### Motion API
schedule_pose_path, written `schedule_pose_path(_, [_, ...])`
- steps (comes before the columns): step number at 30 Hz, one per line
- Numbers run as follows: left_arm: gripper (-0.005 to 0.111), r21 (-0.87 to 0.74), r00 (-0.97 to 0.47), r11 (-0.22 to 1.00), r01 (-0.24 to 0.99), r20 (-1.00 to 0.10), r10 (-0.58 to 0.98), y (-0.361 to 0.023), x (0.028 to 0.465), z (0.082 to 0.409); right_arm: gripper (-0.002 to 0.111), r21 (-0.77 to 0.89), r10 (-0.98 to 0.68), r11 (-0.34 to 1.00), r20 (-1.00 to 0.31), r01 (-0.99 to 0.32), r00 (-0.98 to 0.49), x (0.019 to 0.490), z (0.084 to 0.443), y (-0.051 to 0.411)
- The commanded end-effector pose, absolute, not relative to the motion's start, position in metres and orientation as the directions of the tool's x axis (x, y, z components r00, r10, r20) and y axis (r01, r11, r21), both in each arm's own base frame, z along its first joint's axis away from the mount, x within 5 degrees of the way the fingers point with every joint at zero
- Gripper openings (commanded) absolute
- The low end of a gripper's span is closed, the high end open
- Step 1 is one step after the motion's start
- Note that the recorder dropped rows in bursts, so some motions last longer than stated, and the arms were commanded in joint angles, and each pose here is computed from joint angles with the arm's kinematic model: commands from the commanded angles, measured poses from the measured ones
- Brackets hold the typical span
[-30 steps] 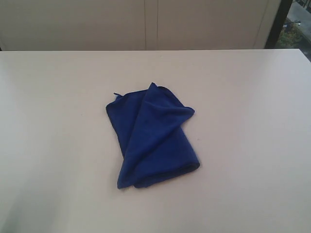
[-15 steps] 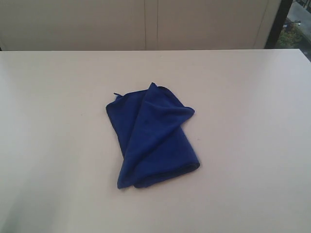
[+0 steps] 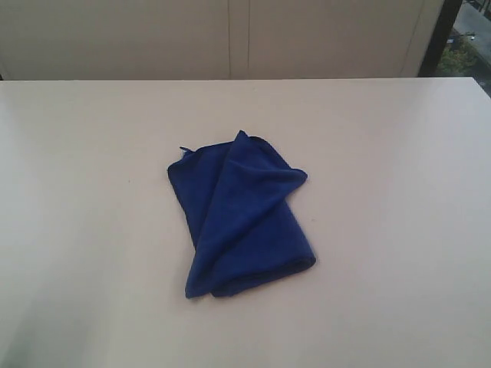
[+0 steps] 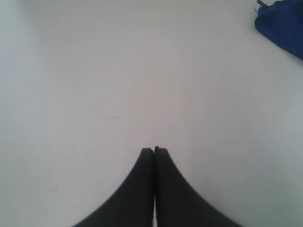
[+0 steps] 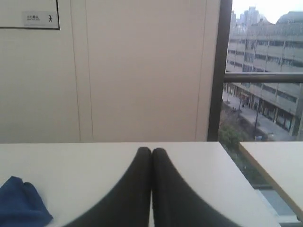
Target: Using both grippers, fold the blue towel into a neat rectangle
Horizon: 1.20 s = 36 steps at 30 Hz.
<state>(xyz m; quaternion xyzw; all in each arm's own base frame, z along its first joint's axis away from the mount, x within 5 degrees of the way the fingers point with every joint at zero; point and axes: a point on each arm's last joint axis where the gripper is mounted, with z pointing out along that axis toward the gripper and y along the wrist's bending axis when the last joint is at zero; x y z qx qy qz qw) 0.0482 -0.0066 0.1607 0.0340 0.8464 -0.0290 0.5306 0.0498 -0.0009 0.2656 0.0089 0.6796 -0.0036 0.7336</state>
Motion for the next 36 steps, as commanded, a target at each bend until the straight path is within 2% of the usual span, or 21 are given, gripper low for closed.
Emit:
schedule_pose_path(1, [0.000, -0.021, -0.446, 0.995, 0.095, -0.895, 0.023, -0.007, 0.048, 0.158, 0.000, 0.000, 0.002, 1.000, -0.996, 0.023, -0.086, 0.057, 0.297, -0.001])
schedule_pose_path(6, [0.000, -0.021, -0.446, 0.995, 0.095, -0.895, 0.023, -0.007, 0.048, 0.158, 0.000, 0.011, 0.016, 1.000, -0.961, 0.020, -0.276, 0.080, 0.327, -0.001])
schedule_pose_path(10, [0.000, -0.021, -0.446, 0.995, 0.095, -0.895, 0.023, -0.007, 0.048, 0.158, 0.000, 0.013, 0.018, 1.000, -0.944, 0.020, -0.329, 0.101, 0.342, -0.002])
schedule_pose_path(22, [0.000, -0.021, -0.446, 0.995, 0.095, -0.895, 0.023, -0.007, 0.048, 0.158, 0.000, 0.019, 0.027, 1.000, -0.915, 0.025, -0.402, 0.126, 0.332, -0.002])
schedule_pose_path(29, [0.000, -0.021, -0.446, 0.995, 0.095, -0.895, 0.023, -0.007, 0.048, 0.158, 0.000, 0.079, 0.099, 0.995, -0.863, 0.062, -0.495, 0.149, 0.322, -0.003])
schedule_pose_path(36, [0.000, -0.021, -0.446, 0.995, 0.095, -0.895, 0.023, -0.007, 0.048, 0.158, 0.000, 0.117, 0.137, 0.991, -0.790, 0.072, -0.597, 0.180, 0.328, -0.001])
